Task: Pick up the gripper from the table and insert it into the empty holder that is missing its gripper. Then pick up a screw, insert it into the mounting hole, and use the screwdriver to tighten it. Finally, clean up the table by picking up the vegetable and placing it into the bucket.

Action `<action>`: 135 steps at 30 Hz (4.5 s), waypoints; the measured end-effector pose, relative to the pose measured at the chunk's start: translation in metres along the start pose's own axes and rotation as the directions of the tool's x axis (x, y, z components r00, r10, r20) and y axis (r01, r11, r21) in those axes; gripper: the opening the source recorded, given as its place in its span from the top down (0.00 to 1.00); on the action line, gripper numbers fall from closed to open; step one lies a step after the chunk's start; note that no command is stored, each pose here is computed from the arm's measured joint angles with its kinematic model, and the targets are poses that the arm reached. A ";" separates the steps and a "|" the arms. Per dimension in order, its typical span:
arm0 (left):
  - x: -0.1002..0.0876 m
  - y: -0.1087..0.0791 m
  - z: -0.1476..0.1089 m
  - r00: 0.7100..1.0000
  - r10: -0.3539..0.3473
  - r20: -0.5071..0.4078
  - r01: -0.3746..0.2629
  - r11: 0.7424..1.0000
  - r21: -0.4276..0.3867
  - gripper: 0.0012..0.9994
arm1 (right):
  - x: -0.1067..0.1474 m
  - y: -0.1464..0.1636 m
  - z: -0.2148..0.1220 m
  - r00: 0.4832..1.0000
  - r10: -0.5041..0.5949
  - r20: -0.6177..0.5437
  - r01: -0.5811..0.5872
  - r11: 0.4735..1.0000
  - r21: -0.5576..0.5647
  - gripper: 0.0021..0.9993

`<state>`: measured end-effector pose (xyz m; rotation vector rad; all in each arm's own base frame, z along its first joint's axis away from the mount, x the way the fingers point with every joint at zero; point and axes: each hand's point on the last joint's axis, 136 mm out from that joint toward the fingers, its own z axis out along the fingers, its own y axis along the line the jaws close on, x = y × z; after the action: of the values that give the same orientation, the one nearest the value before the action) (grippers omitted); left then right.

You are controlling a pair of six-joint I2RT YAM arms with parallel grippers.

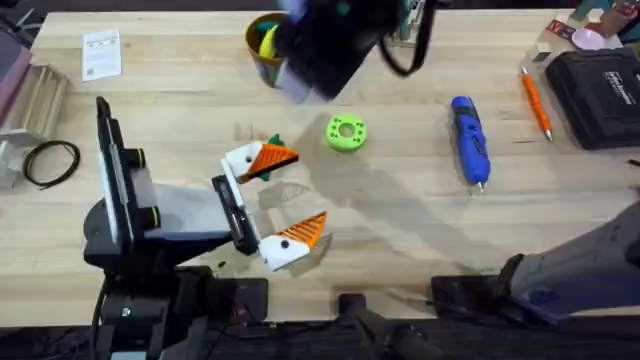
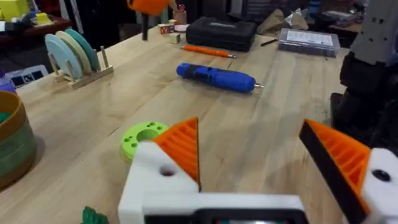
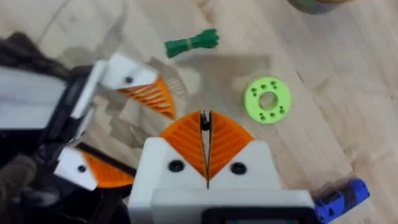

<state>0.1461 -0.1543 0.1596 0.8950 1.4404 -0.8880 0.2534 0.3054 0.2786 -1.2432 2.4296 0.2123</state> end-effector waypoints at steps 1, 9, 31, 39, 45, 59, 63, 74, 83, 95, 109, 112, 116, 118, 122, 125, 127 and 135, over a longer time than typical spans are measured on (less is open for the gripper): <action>0.000 0.000 0.000 1.000 0.000 0.000 0.000 1.000 0.000 0.01 | -0.001 0.010 0.000 0.999 -0.033 0.001 0.033 0.999 -0.011 1.00; 0.000 0.000 0.000 1.000 0.000 0.000 0.000 1.000 0.000 0.01 | -0.009 0.072 -0.004 0.972 -0.229 0.057 0.233 0.970 -0.067 1.00; 0.000 0.000 0.000 1.000 0.000 0.000 0.000 1.000 0.000 0.01 | -0.007 0.087 0.019 0.952 -0.304 0.017 0.304 0.944 -0.127 1.00; 0.000 0.000 0.000 1.000 0.000 0.000 0.000 1.000 0.000 0.01 | -0.005 0.087 0.020 0.937 -0.348 0.017 0.347 0.929 -0.131 1.00; 0.000 0.000 0.000 1.000 0.000 0.000 0.000 1.000 0.000 0.01 | -0.001 0.087 0.023 0.931 -0.364 -0.003 0.361 0.923 -0.137 1.00; 0.000 0.000 0.000 1.000 0.000 0.000 0.000 1.000 0.000 0.01 | -0.008 0.088 0.026 0.930 -0.368 0.020 0.367 0.921 -0.130 1.00; 0.000 0.000 0.000 1.000 0.000 0.000 0.000 1.000 0.000 0.01 | -0.008 0.088 0.026 0.930 -0.368 0.018 0.367 0.921 -0.131 1.00; 0.000 0.000 0.000 1.000 0.000 0.000 0.000 1.000 0.000 0.01 | -0.007 0.091 0.036 0.927 -0.374 -0.002 0.370 0.918 -0.140 1.00; 0.000 0.000 0.000 1.000 0.000 0.000 0.000 1.000 0.000 0.01 | -0.007 0.096 0.042 0.925 -0.381 -0.010 0.375 0.914 -0.155 1.00; 0.000 0.000 0.000 1.000 0.000 0.000 0.000 1.000 0.000 0.01 | -0.011 0.096 0.043 0.925 -0.379 0.007 0.376 0.914 -0.149 1.00; 0.000 0.000 0.000 1.000 0.000 0.000 0.000 1.000 0.000 0.01 | -0.012 0.096 0.043 0.925 -0.381 0.009 0.378 0.914 -0.149 1.00; 0.000 0.000 0.000 1.000 0.000 0.000 0.000 1.000 0.000 0.01 | -0.012 0.096 0.043 0.923 -0.386 0.010 0.383 0.912 -0.149 1.00; 0.000 0.000 0.000 1.000 0.000 0.000 0.000 1.000 0.000 0.01 | -0.012 0.096 0.043 0.921 -0.390 0.011 0.387 0.910 -0.149 1.00; 0.000 0.000 0.000 1.000 0.000 0.000 0.000 1.000 0.000 0.01 | -0.012 0.096 0.043 0.920 -0.393 0.010 0.390 0.909 -0.146 1.00; 0.000 0.000 0.000 1.000 0.000 0.000 0.000 1.000 0.000 0.01 | -0.012 0.095 0.044 0.919 -0.394 0.007 0.391 0.910 -0.140 1.00; 0.000 0.000 0.000 1.000 0.000 0.000 0.000 1.000 0.000 0.01 | -0.012 0.094 0.044 0.919 -0.394 0.005 0.391 0.910 -0.138 1.00; 0.000 0.000 0.000 1.000 0.000 0.000 0.000 1.000 0.000 0.01 | -0.012 0.094 0.044 0.919 -0.394 0.006 0.391 0.910 -0.138 1.00; 0.000 0.000 0.000 1.000 0.000 0.000 0.000 1.000 0.000 0.01 | -0.011 0.095 0.047 0.919 -0.395 -0.001 0.390 0.910 -0.140 1.00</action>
<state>0.1461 -0.1543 0.1596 0.8950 1.4404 -0.8880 0.1965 0.3844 0.2361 -1.7757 2.1560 0.2478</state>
